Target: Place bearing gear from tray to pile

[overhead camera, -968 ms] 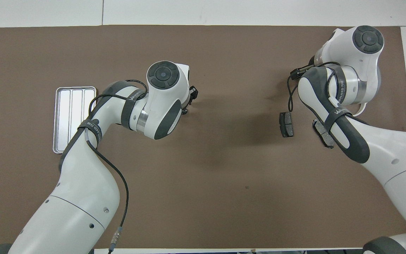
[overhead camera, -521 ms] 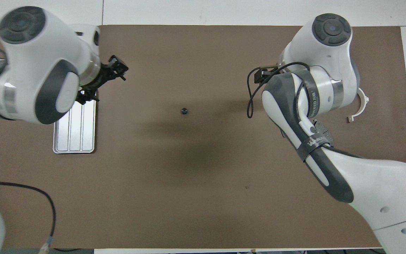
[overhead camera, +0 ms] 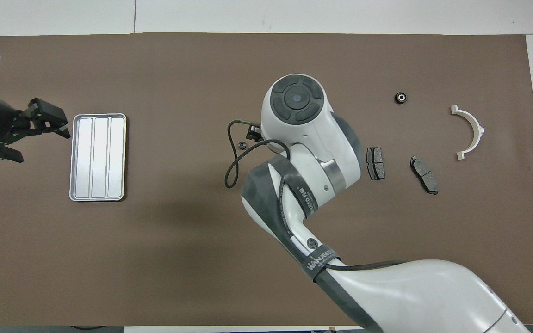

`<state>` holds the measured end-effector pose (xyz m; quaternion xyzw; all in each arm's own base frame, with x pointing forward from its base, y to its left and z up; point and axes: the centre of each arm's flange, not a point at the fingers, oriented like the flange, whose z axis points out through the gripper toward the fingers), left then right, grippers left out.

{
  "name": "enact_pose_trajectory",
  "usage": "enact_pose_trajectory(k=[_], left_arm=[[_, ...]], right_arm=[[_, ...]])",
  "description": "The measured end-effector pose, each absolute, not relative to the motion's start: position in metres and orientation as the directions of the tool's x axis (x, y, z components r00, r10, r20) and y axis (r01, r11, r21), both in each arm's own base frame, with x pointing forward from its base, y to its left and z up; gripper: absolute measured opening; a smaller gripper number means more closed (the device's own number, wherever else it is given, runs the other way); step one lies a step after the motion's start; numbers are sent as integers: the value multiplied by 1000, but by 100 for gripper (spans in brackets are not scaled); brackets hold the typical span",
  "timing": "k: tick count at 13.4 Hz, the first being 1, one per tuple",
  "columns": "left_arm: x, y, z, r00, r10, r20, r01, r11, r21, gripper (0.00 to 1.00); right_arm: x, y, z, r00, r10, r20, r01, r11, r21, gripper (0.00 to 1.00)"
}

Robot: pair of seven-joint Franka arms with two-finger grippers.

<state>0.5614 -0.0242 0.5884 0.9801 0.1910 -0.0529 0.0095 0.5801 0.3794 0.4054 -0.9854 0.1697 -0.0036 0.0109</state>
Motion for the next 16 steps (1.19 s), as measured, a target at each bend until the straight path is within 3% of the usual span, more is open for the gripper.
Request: enact_pose_trajectory(k=[2,6,16], left_arm=[[545,4,595,939,316,-134,320,-947,5,100],[536,3,582,943,286,-169,290,-957,0,100],[539,7,597,978,191,-83,194,-980,33,100]], right_arm=[[570,413,384,925,-381,-4,-381,-925,-16,100],[577,456,337,913,-408,-1,-408,-913,-23,100],[593,454,283,919,-391,45,-392,-920,17,100]])
